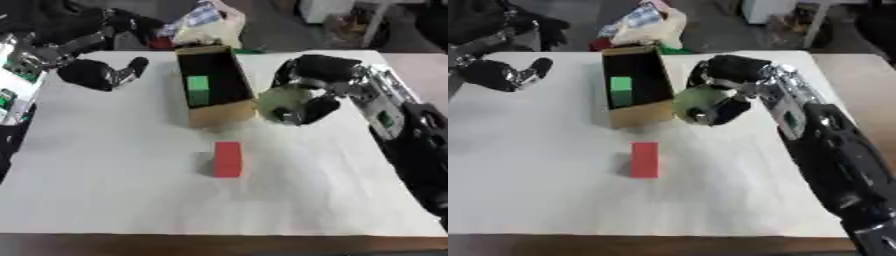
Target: Pick up objects on the table and place them in the box.
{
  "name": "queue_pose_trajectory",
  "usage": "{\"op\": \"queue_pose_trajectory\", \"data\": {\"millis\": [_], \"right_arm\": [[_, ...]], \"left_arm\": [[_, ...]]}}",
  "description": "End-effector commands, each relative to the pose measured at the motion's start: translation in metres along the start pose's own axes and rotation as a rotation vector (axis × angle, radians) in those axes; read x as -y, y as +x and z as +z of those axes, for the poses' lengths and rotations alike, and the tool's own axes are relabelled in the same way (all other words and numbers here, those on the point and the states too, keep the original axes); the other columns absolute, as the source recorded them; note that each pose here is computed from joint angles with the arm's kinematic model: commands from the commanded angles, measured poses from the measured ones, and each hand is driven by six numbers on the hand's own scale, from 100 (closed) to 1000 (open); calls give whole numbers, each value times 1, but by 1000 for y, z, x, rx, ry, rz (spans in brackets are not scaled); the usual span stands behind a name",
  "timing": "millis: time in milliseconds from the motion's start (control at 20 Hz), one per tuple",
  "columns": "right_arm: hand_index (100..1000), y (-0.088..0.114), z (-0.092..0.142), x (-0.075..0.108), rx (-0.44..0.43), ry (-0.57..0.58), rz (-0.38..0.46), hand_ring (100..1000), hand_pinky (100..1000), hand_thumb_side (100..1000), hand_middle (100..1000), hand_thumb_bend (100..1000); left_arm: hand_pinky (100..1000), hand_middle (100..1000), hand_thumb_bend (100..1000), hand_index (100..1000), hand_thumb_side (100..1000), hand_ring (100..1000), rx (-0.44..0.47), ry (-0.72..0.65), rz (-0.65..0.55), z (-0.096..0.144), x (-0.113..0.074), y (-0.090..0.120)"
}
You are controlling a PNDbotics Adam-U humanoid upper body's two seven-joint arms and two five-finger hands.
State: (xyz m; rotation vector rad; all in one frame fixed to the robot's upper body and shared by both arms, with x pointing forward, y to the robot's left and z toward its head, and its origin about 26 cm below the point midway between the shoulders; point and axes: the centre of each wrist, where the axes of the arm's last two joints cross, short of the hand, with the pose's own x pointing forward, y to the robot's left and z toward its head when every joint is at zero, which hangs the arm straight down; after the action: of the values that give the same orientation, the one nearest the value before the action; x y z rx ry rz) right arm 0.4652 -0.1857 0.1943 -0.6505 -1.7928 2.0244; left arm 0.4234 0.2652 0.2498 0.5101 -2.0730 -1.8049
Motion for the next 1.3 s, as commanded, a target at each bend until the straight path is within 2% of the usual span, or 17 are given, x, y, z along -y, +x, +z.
{"op": "queue_pose_trajectory", "data": {"millis": [50,450,600,650,700,750,800,850,1000,1150,1300], "right_arm": [[534,-1,-15,15,-47,-40,26,585,772,476,325,100],[551,23,-67,5,-172,-101,45,585,774,474,334,100],[618,30,-77,5,-242,-134,96,620,789,477,375,118],[711,30,-78,6,-273,-151,122,656,804,480,461,146],[752,30,-78,8,-309,-174,148,668,805,481,490,153],[845,30,-79,9,-342,-195,172,704,812,484,594,158],[866,30,-78,9,-370,-213,193,714,814,496,624,190],[951,29,-78,8,-391,-221,210,766,838,539,768,249],[1000,26,-77,3,-434,-187,245,830,875,589,921,346],[1000,24,-76,-5,-456,-133,252,853,889,632,987,402],[1000,23,-74,-8,-471,-110,256,846,882,644,984,397]], "left_arm": [[760,706,100,969,670,688,111,-61,-73,0,-16,5],[754,699,100,964,634,680,161,16,-52,-11,-25,17],[752,697,100,962,628,678,175,37,-46,-15,-28,21],[752,697,100,962,624,678,177,40,-44,-16,-28,22],[751,696,100,962,624,677,178,43,-41,-16,-28,22],[751,696,100,962,624,677,177,45,-39,-16,-28,22],[751,696,100,962,623,677,175,45,-37,-15,-28,22],[750,696,100,962,624,677,173,46,-36,-15,-28,22],[749,695,100,963,624,676,164,46,-32,-13,-28,21],[749,695,100,963,626,675,158,48,-27,-11,-27,21],[748,695,100,963,631,675,154,47,-23,-9,-27,20]]}}
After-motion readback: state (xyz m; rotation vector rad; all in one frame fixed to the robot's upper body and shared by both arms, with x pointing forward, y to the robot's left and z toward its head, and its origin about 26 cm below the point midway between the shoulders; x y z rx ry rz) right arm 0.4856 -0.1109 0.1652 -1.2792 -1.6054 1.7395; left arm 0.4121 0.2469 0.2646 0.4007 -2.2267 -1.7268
